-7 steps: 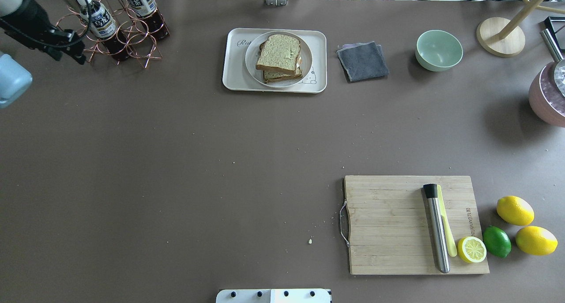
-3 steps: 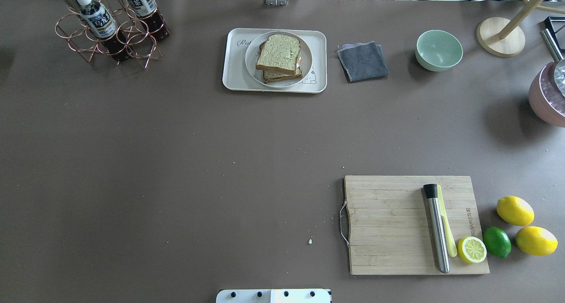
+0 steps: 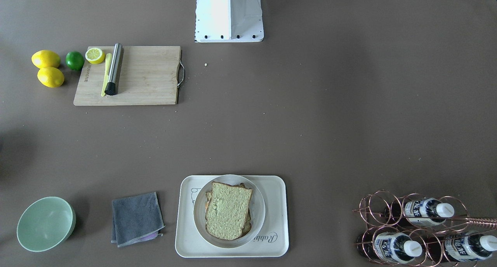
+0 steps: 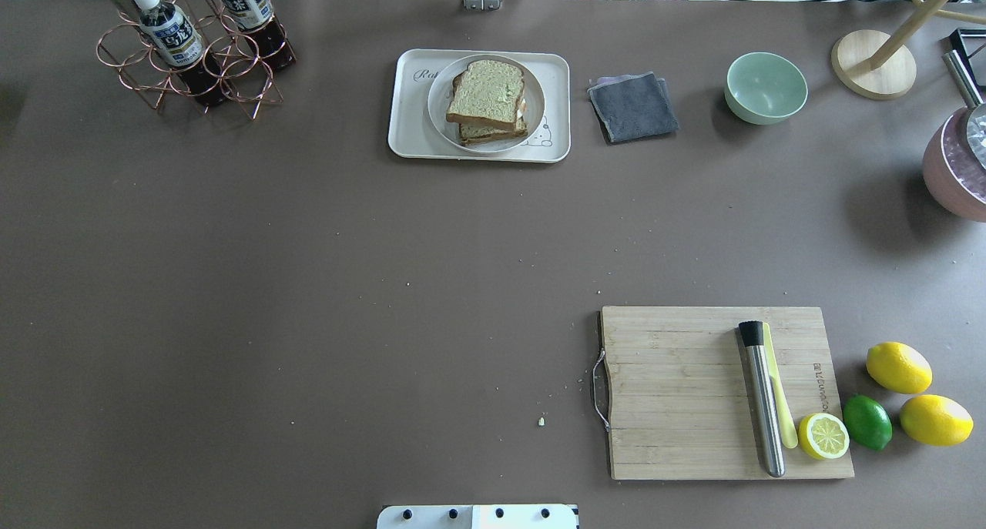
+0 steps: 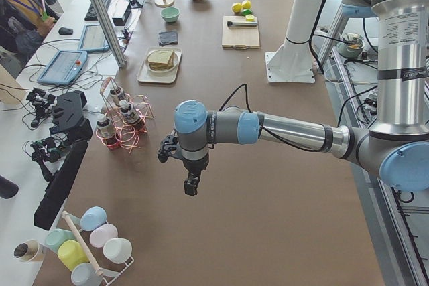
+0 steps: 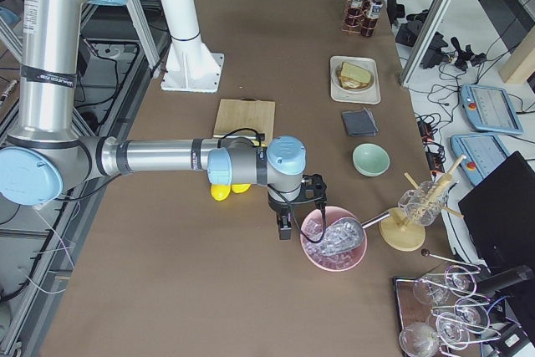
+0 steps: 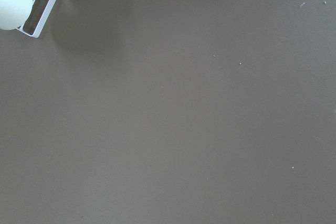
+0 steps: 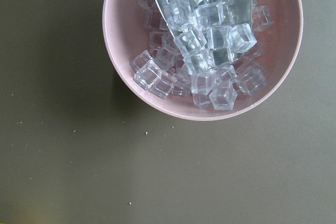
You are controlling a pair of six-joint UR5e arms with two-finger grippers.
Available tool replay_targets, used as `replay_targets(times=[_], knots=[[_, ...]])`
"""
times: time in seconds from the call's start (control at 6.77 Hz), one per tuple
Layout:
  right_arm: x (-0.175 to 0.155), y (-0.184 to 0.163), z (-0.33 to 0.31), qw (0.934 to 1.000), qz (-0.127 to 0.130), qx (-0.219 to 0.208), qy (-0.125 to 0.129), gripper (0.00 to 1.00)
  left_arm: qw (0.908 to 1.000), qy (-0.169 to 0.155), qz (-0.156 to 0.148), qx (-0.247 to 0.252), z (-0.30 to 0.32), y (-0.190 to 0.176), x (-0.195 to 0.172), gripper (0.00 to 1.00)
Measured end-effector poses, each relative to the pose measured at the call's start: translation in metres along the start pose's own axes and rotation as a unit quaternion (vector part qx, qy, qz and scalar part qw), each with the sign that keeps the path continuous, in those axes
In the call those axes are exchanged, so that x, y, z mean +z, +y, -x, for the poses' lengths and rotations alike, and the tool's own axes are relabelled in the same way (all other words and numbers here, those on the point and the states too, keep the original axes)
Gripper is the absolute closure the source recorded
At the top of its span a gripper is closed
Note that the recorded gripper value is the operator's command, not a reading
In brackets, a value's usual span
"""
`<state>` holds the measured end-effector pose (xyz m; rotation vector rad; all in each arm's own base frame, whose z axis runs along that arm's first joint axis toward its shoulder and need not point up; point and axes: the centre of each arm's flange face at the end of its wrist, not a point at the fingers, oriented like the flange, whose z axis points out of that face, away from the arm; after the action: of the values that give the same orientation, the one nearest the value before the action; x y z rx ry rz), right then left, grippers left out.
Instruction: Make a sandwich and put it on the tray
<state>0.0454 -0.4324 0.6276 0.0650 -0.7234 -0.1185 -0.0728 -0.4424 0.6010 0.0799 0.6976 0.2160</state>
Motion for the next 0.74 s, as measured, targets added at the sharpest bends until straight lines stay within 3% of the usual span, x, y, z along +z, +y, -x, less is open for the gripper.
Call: replay_targets(times=[0.44, 0.74], knots=[[-0.0039, 0.0045, -0.0036, 1.0, -0.003, 0.004, 0.005, 0.0, 0.9994, 0.032, 0.0, -0.01, -0.0018, 0.0123, 0.0088, 0.03], [-0.0039, 0.0057, -0.0039, 1.0, -0.003, 0.004, 0.005, 0.0, 0.9993, 0.036, 0.002, -0.011, -0.0029, 0.013, 0.0118, 0.03]])
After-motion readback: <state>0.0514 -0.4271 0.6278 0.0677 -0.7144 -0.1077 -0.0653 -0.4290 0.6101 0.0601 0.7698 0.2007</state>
